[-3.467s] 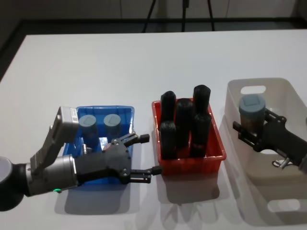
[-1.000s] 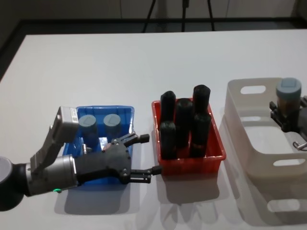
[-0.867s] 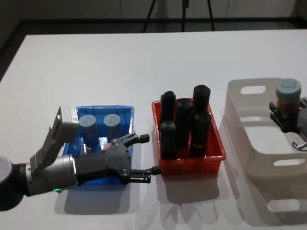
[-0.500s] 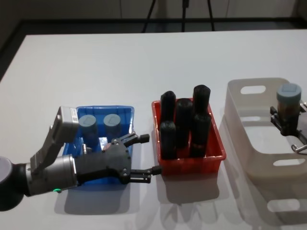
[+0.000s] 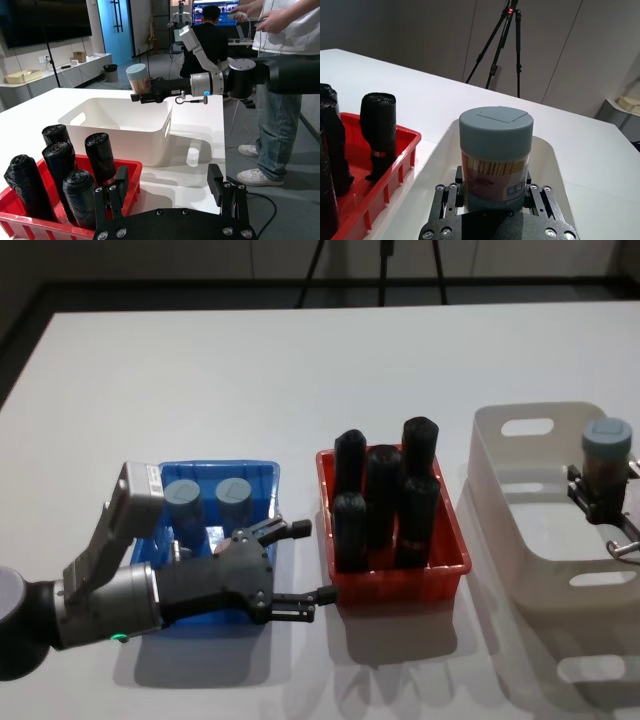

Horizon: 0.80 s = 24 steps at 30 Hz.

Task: Pick the cotton swabs from the blue box and place them into the white box.

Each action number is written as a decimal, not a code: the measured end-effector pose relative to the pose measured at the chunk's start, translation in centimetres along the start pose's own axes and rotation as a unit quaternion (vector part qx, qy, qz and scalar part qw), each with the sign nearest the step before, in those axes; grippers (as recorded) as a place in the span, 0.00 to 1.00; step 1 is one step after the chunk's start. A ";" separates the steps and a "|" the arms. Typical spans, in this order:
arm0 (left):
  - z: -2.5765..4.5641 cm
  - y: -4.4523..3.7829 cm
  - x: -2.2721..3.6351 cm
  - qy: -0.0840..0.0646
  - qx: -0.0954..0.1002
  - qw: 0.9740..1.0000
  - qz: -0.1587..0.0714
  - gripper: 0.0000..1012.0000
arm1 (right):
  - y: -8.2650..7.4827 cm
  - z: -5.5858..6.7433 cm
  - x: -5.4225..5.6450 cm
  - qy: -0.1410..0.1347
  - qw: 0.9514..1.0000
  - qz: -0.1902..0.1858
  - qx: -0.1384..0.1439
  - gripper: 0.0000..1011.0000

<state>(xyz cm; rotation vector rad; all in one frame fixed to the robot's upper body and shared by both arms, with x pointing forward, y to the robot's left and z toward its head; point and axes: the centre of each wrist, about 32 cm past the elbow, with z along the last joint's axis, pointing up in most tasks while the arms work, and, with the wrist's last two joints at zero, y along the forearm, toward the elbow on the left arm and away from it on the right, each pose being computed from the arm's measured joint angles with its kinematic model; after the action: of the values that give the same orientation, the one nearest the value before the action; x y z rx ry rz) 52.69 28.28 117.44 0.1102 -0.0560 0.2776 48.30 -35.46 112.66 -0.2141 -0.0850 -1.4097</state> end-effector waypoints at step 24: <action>0.00 0.00 0.00 0.000 0.000 1.000 0.000 0.99 | 2.2 -0.7 -1.2 0.037 0.999 -0.010 -0.033 0.61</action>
<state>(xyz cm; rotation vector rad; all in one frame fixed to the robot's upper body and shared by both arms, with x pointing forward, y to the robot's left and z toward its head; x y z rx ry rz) 52.69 28.28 117.44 0.1102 -0.0560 0.2775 50.26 -34.12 111.50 -0.2159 0.0214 -1.4393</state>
